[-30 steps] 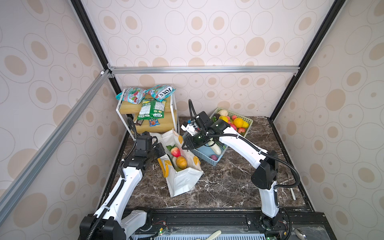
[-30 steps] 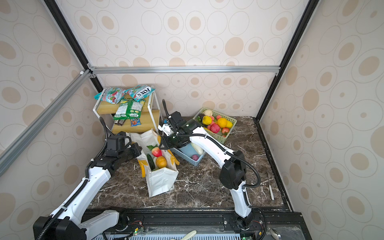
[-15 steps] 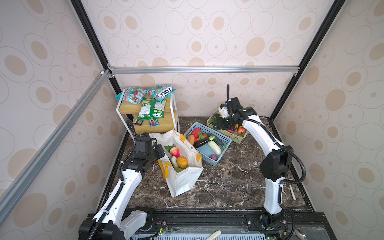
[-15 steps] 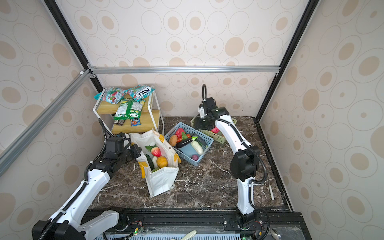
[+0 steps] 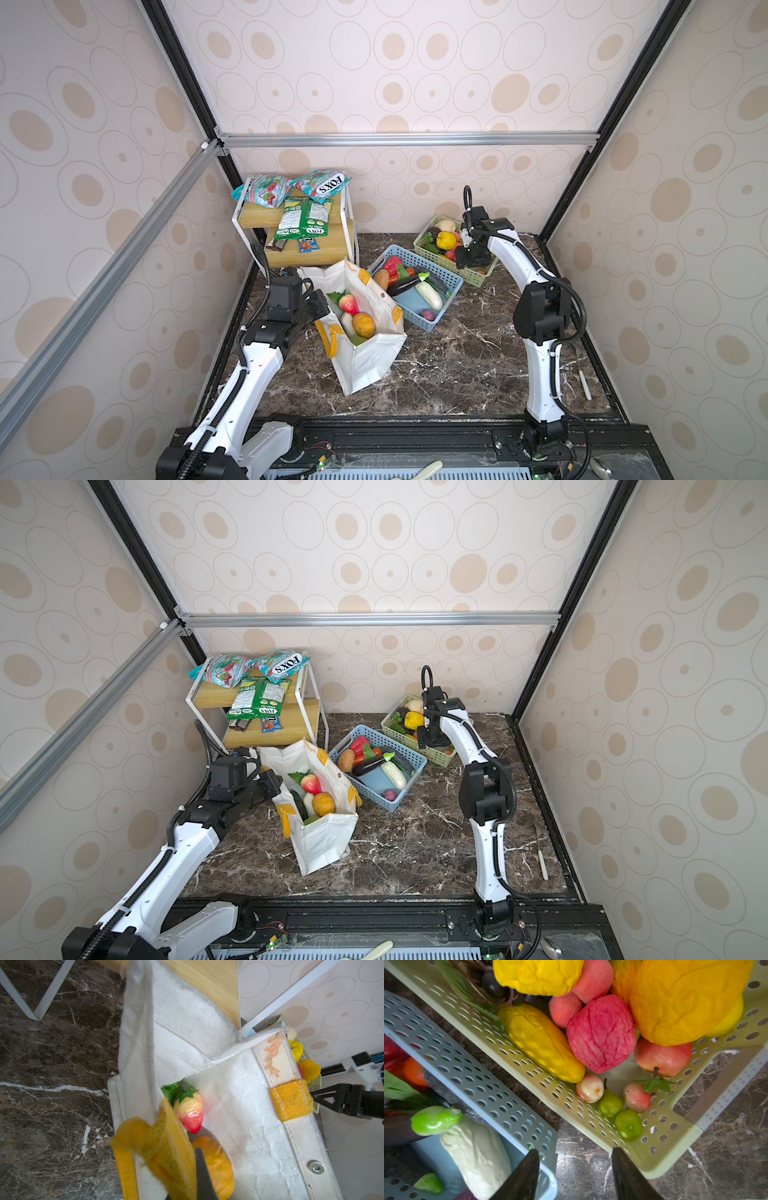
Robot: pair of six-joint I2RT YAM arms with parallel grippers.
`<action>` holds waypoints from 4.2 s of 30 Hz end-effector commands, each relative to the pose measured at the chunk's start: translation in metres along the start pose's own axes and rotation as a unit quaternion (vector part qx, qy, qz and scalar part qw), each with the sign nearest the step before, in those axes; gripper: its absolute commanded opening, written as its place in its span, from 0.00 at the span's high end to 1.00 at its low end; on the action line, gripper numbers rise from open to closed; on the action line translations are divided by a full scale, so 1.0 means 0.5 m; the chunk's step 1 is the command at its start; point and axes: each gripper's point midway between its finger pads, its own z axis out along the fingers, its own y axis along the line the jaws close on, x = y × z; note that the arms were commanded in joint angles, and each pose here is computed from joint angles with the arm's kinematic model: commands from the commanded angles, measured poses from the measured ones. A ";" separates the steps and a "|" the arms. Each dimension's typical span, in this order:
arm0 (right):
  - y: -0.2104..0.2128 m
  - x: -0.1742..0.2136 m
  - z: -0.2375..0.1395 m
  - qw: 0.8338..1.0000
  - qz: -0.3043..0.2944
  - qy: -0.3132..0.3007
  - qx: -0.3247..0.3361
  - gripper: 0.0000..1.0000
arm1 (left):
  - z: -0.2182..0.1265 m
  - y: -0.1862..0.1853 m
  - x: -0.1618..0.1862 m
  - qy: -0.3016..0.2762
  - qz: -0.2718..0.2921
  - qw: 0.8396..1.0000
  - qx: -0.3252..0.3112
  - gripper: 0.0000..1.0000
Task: Place the food into the grocery bag and tie it
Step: 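Move the right gripper over the pale-green fruit basket, then lower the open right gripper into the fruit basket onto the yellow squash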
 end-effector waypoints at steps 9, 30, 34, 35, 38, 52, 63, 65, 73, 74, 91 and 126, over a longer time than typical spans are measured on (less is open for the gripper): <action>-0.031 0.002 0.063 0.999 -0.020 0.017 0.040 0.41 | -0.017 -0.015 -0.030 -0.030 -0.006 0.999 0.014 1.00; -0.042 0.088 0.064 0.998 0.025 0.056 0.021 0.78 | -0.019 -0.009 -0.018 -0.025 -0.010 1.000 0.013 1.00; -0.036 0.126 0.060 0.996 0.043 0.076 0.013 0.79 | -0.018 -0.010 -0.019 -0.022 -0.006 1.000 0.013 1.00; -0.034 0.136 0.056 0.995 0.050 0.081 0.009 0.79 | -0.017 -0.011 -0.019 -0.022 -0.005 1.000 0.013 1.00; -0.023 0.156 0.048 0.994 0.060 0.087 -0.008 0.79 | -0.014 -0.012 -0.019 -0.020 -0.003 1.000 0.014 1.00; 0.034 0.259 -0.001 0.984 0.105 0.124 -0.075 0.80 | 0.003 -0.023 -0.033 -0.019 0.003 1.000 0.020 1.00; 0.058 0.245 -0.045 0.982 0.101 0.125 -0.096 0.74 | -0.001 -0.019 -0.032 -0.019 0.006 1.000 0.015 1.00; 0.045 0.219 -0.059 0.984 0.098 0.116 -0.090 0.71 | -0.002 -0.018 -0.032 -0.020 0.004 1.000 0.014 1.00; -0.007 0.104 -0.069 0.988 0.113 0.061 -0.082 0.68 | -0.009 -0.019 -0.035 -0.025 0.000 1.000 0.013 1.00; -0.012 0.094 -0.062 0.988 0.114 0.060 -0.080 0.68 | -0.009 -0.016 -0.035 -0.025 0.000 1.000 0.011 1.00; -0.062 0.050 0.058 0.989 0.123 0.065 -0.046 0.67 | -0.020 -0.017 -0.039 -0.032 -0.002 0.999 0.009 1.00; -0.020 0.121 0.140 0.984 0.124 0.108 -0.066 0.69 | -0.015 -0.022 -0.043 -0.032 0.000 0.999 0.014 1.00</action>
